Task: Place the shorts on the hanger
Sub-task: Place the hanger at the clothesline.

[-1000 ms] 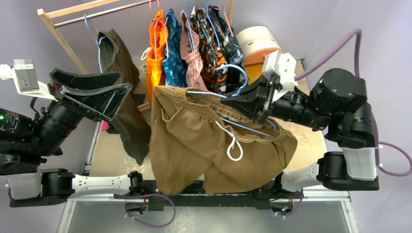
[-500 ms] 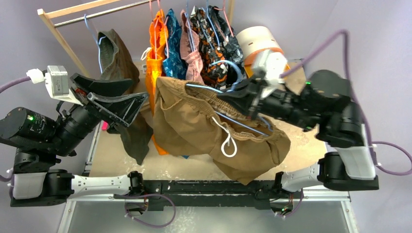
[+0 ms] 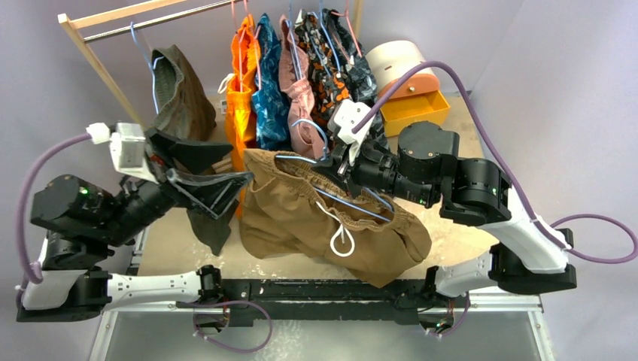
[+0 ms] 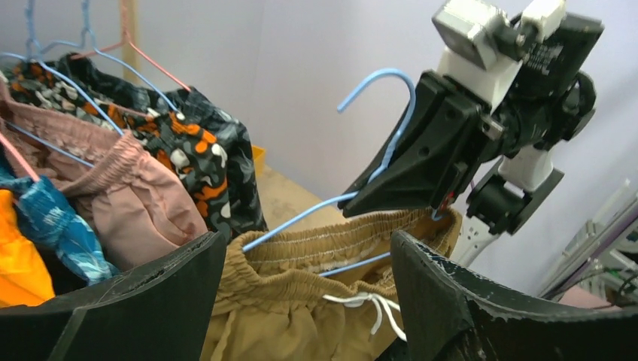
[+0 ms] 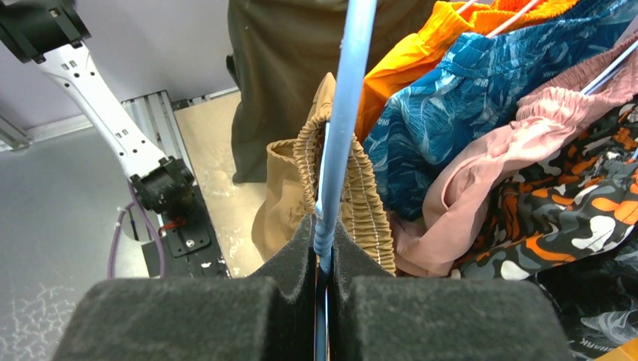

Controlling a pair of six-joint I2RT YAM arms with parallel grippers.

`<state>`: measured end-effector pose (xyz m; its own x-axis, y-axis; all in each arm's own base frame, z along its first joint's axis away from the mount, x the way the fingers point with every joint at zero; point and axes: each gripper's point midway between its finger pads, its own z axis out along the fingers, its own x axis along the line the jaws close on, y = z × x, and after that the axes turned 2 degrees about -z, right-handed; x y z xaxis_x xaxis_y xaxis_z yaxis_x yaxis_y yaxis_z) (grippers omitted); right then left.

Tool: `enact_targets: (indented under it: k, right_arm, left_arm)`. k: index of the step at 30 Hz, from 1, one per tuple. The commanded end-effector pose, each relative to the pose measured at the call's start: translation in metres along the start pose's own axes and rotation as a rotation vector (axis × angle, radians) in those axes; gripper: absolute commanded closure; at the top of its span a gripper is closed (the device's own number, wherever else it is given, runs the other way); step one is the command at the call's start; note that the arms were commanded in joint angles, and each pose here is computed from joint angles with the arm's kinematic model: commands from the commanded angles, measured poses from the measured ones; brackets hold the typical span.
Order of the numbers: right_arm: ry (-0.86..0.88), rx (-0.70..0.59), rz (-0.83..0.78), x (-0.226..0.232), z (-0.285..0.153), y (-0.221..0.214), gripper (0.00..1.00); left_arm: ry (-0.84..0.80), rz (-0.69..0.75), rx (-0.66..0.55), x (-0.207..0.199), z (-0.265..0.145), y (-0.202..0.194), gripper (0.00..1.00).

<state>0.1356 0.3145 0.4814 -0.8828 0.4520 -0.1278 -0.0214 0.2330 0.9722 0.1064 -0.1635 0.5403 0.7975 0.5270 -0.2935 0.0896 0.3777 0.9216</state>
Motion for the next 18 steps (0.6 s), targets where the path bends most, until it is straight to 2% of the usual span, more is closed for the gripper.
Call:
enact_targets:
  k: [1, 4, 8, 18]
  right_arm:
    - [-0.078, -0.138, 0.087, -0.015, -0.011, 0.031, 1.00]
    - [-0.132, -0.143, 0.119, -0.023, -0.010, 0.028, 1.00]
    - [-0.193, -0.140, 0.159, -0.031, -0.007, 0.023, 1.00]
    - [-0.191, -0.153, 0.227, -0.027, 0.007, 0.025, 1.00]
  left_arm:
    - [-0.069, 0.020, 0.058, -0.016, 0.017, -0.023, 0.23]
    - [-0.160, 0.036, 0.142, -0.034, 0.026, -0.052, 0.27]
    - [-0.245, 0.041, 0.194, -0.050, 0.037, -0.084, 0.28]
    - [-0.411, 0.027, 0.187, -0.086, 0.069, -0.119, 0.28]
